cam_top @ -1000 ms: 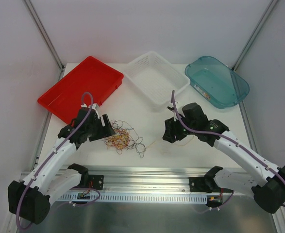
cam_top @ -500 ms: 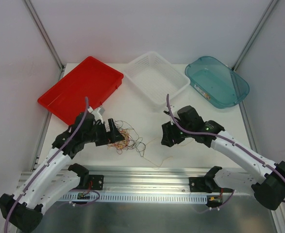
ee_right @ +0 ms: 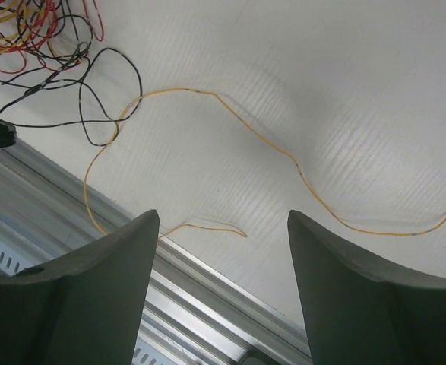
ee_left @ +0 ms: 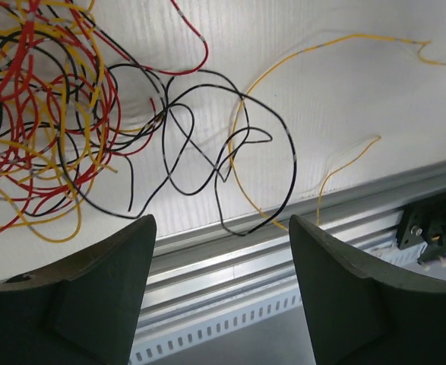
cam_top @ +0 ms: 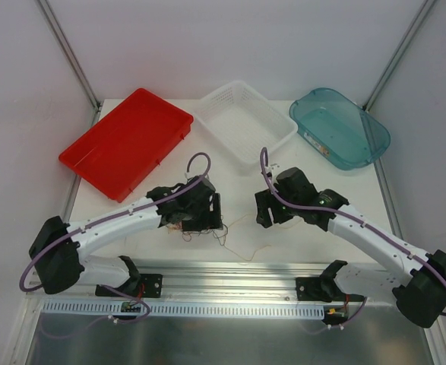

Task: Untangle the cables
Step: Untie the cable.

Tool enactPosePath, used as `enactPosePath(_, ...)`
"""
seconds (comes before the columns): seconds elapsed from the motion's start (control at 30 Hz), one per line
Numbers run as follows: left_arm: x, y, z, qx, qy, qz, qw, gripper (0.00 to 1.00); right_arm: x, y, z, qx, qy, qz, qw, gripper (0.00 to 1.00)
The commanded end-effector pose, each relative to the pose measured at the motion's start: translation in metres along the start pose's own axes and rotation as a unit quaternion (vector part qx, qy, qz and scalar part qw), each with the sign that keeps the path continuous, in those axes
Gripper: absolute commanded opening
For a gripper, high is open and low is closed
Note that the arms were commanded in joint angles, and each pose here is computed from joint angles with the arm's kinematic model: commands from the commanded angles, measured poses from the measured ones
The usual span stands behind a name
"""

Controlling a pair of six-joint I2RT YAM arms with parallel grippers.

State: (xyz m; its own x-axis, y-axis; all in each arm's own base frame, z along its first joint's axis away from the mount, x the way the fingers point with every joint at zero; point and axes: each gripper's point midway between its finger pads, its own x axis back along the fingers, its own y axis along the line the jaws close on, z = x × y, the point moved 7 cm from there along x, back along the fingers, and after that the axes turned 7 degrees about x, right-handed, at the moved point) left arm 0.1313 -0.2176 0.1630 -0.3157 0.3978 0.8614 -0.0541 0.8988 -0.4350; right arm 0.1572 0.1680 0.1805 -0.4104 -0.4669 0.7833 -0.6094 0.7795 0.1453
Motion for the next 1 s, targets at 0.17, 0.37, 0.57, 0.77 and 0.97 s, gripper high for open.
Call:
enactPosePath(0.17, -0.036, -0.027, -0.009, 0.008, -0.041, -0.065, 0.997, 0.70, -0.013, -0.012, 0.006, -0.022, -0.008, 0.015, 1.000, 0.73)
enactPosePath(0.37, -0.058, -0.022, -0.005, -0.002, -0.031, -0.104, 0.994, 0.59, -0.032, -0.014, 0.003, -0.008, 0.010, 0.009, 1.000, 0.73)
enactPosePath(0.57, -0.063, -0.019, -0.003, -0.009, -0.024, -0.113, 0.993, 0.32, -0.053, -0.013, -0.002, -0.007, 0.022, -0.016, 1.000, 0.73)
enactPosePath(0.77, -0.059, -0.019, 0.000, -0.024, -0.009, -0.102, 0.994, 0.00, -0.078, -0.016, 0.005, -0.007, 0.051, -0.018, 0.999, 0.72)
enactPosePath(0.97, -0.048, -0.014, 0.004, -0.037, -0.003, -0.087, 0.996, 0.00, -0.088, -0.018, 0.002, -0.010, 0.049, -0.013, 0.999, 0.51)
